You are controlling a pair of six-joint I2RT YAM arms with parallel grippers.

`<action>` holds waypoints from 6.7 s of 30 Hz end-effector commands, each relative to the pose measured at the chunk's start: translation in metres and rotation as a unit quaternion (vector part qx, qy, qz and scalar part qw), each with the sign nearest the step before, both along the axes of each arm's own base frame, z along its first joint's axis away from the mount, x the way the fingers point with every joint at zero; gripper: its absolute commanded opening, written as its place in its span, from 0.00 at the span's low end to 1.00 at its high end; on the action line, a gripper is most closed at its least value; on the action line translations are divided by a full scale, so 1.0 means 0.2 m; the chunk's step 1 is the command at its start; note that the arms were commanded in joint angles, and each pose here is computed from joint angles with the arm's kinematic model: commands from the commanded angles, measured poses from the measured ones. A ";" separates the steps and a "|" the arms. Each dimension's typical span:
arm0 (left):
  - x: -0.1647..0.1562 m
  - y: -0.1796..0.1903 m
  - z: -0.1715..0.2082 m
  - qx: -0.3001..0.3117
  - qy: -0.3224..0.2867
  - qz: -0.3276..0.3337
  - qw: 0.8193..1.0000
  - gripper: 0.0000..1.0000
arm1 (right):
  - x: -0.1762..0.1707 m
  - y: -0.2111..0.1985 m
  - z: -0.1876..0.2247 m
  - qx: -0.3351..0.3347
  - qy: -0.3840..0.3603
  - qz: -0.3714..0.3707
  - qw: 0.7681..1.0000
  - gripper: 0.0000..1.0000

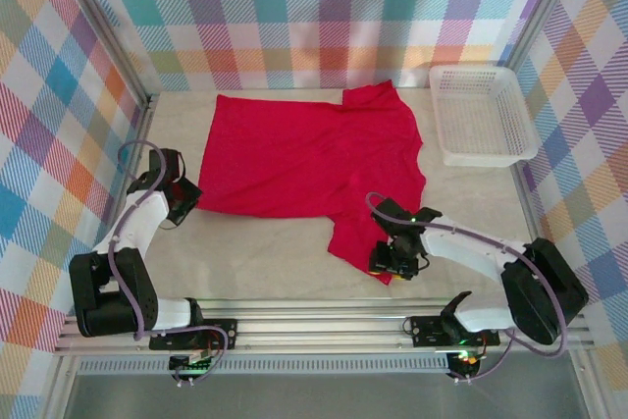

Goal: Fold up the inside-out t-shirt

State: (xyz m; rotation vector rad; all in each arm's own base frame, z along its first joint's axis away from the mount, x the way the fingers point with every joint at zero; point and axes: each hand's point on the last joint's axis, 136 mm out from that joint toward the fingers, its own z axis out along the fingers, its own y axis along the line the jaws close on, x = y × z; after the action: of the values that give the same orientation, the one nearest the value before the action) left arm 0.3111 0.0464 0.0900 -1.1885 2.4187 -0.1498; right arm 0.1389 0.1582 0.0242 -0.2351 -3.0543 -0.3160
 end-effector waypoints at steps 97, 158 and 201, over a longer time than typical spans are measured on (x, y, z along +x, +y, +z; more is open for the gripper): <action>-0.24 0.08 -0.21 0.047 0.116 0.040 0.991 0.01 | 0.25 -0.24 0.60 0.013 -0.137 -0.022 0.990 0.00; 0.50 0.21 -0.10 0.123 0.182 -0.051 0.974 0.67 | 1.67 -0.13 0.62 0.038 -0.165 -0.036 0.985 0.38; 0.12 -0.33 0.00 0.101 0.085 -0.175 0.976 0.69 | 1.29 0.33 0.33 0.087 -0.102 -0.002 0.991 0.04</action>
State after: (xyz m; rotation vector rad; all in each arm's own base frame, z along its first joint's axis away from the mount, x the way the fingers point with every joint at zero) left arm 0.3310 -0.0221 0.0851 -0.6968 2.7195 0.0898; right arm 0.3898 0.2151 0.0872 -0.2514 -3.2109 -0.6311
